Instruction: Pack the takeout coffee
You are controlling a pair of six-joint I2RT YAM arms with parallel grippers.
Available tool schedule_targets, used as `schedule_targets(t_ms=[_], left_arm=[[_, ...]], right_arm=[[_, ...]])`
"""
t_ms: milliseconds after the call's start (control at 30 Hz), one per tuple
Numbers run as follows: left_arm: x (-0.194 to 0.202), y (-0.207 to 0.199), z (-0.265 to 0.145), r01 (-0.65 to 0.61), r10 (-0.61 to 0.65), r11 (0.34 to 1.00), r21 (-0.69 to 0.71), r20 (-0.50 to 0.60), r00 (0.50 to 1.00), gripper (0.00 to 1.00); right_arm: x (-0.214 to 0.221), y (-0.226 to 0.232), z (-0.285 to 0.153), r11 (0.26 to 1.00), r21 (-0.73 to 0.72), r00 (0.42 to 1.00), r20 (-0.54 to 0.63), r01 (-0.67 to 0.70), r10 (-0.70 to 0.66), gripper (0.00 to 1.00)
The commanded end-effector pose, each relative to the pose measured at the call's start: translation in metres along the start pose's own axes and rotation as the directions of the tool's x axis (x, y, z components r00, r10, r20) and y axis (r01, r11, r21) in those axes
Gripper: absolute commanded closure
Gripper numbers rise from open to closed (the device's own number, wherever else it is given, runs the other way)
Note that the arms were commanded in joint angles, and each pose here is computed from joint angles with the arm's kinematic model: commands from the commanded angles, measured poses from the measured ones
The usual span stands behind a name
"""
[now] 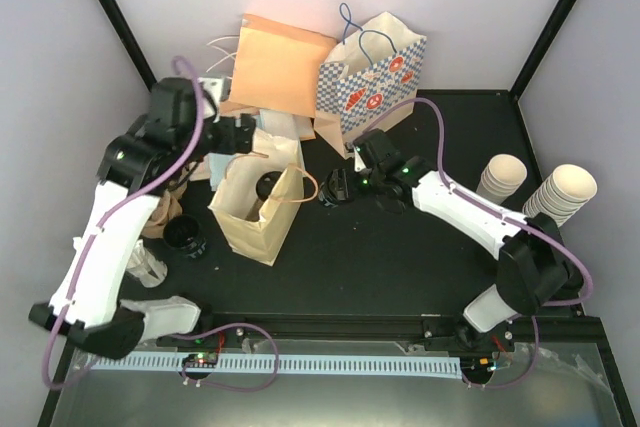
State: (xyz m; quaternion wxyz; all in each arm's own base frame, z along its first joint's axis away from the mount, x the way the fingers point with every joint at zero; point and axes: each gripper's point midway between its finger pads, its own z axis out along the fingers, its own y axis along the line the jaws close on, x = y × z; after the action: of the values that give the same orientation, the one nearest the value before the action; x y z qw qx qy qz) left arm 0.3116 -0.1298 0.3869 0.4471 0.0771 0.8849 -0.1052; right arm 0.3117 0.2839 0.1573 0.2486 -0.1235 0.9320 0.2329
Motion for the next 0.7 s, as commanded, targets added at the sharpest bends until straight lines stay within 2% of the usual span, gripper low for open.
schedule_targets(t_ms=[0, 100, 133, 267, 533, 667], left_arm=[[-0.006, 0.036, -0.019, 0.152, -0.143, 0.987, -0.056, 0.146, 0.979, 0.01], [0.016, 0.066, -0.024, 0.272, -0.25, 0.956, -0.106, 0.179, 0.951, 0.01], [0.021, 0.077, -0.029, 0.322, -0.293, 0.939, -0.12, 0.207, 0.933, 0.06], [0.046, 0.112, -0.034, 0.488, -0.434, 0.859, -0.154, 0.286, 0.854, 0.46], [0.088, 0.157, -0.023, 0.658, -0.594, 0.707, -0.26, 0.289, 0.751, 0.95], [0.107, 0.175, -0.022, 0.708, -0.638, 0.648, -0.281, 0.305, 0.706, 0.98]], right_arm=[[-0.003, -0.012, -0.016, 0.997, 0.069, 0.999, 0.03, 0.035, -0.038, 0.28], [-0.001, -0.014, -0.021, 0.996, 0.075, 0.999, 0.037, 0.037, -0.04, 0.28], [-0.001, -0.014, -0.023, 0.997, 0.074, 0.998, 0.04, 0.037, -0.04, 0.28], [0.001, -0.015, -0.03, 0.997, 0.067, 0.998, 0.046, 0.04, -0.043, 0.28], [0.006, -0.015, -0.042, 0.997, 0.06, 0.997, 0.064, 0.041, -0.045, 0.28], [0.005, -0.015, -0.046, 0.997, 0.056, 0.996, 0.071, 0.043, -0.047, 0.28]])
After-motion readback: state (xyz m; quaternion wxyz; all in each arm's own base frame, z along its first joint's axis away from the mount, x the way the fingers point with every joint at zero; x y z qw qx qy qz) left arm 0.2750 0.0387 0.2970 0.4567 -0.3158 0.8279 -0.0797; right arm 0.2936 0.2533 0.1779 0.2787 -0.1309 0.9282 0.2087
